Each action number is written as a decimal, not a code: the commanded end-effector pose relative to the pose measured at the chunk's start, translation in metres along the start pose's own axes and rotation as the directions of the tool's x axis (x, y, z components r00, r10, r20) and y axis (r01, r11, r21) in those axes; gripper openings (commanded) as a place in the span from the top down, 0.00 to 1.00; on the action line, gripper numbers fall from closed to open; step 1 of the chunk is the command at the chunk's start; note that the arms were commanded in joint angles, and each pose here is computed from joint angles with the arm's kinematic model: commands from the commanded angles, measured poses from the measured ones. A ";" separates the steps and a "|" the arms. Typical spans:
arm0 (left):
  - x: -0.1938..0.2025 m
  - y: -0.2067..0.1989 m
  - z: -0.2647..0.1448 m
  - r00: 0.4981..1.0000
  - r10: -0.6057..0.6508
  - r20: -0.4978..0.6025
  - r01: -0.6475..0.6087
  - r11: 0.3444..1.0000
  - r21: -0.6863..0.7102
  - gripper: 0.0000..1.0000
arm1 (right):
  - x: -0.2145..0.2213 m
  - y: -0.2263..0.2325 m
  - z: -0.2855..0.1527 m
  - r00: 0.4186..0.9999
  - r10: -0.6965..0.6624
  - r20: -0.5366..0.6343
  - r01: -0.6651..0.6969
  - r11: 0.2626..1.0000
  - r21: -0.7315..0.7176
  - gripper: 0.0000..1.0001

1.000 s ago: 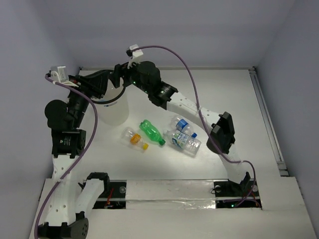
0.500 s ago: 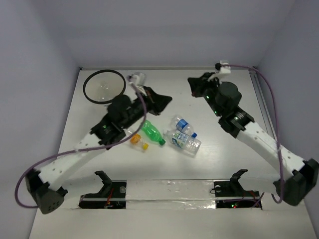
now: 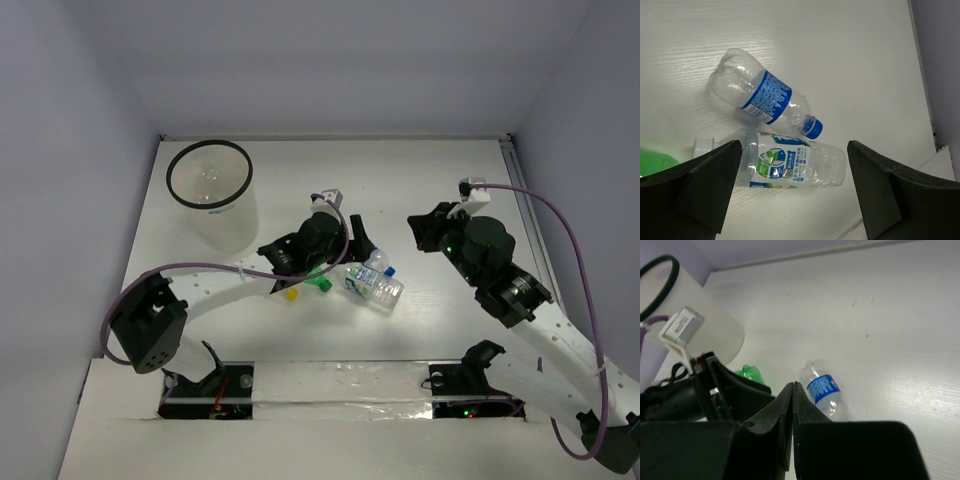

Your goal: Put the plastic bottles in the bin

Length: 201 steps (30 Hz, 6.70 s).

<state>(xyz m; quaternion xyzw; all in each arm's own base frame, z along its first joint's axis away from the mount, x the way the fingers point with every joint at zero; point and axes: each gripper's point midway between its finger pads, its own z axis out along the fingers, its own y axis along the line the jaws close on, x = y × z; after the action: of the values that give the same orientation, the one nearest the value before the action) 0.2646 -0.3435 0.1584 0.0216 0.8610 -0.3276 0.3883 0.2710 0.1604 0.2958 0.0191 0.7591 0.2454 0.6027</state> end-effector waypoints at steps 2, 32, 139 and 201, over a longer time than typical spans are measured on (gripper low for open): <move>-0.002 0.000 0.017 0.999 -0.047 0.015 0.048 0.998 -0.030 0.14 | 0.019 0.007 -0.012 0.997 -0.004 -0.074 -0.001 0.998 -0.065 0.92; 0.007 0.052 0.111 0.989 -0.145 -0.030 0.140 0.982 -0.123 0.17 | 0.033 0.038 -0.009 0.990 -0.066 -0.125 0.033 0.967 -0.254 0.83; -0.263 0.082 -0.243 0.676 0.159 0.719 -0.051 0.984 -0.169 0.20 | 0.188 0.019 0.076 0.705 -0.277 -0.652 0.274 0.955 -0.109 0.72; -0.238 0.035 -0.333 0.519 0.048 0.853 -0.090 0.996 -0.001 0.26 | -0.013 0.381 0.247 0.951 0.121 0.286 0.089 0.778 -0.622 0.76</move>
<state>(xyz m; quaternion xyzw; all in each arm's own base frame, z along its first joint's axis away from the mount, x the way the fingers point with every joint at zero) 0.2180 -0.0760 0.4604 -0.0894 0.5626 -0.3109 0.7608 0.4186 0.5923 0.3767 -0.1292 0.5506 0.4916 0.6622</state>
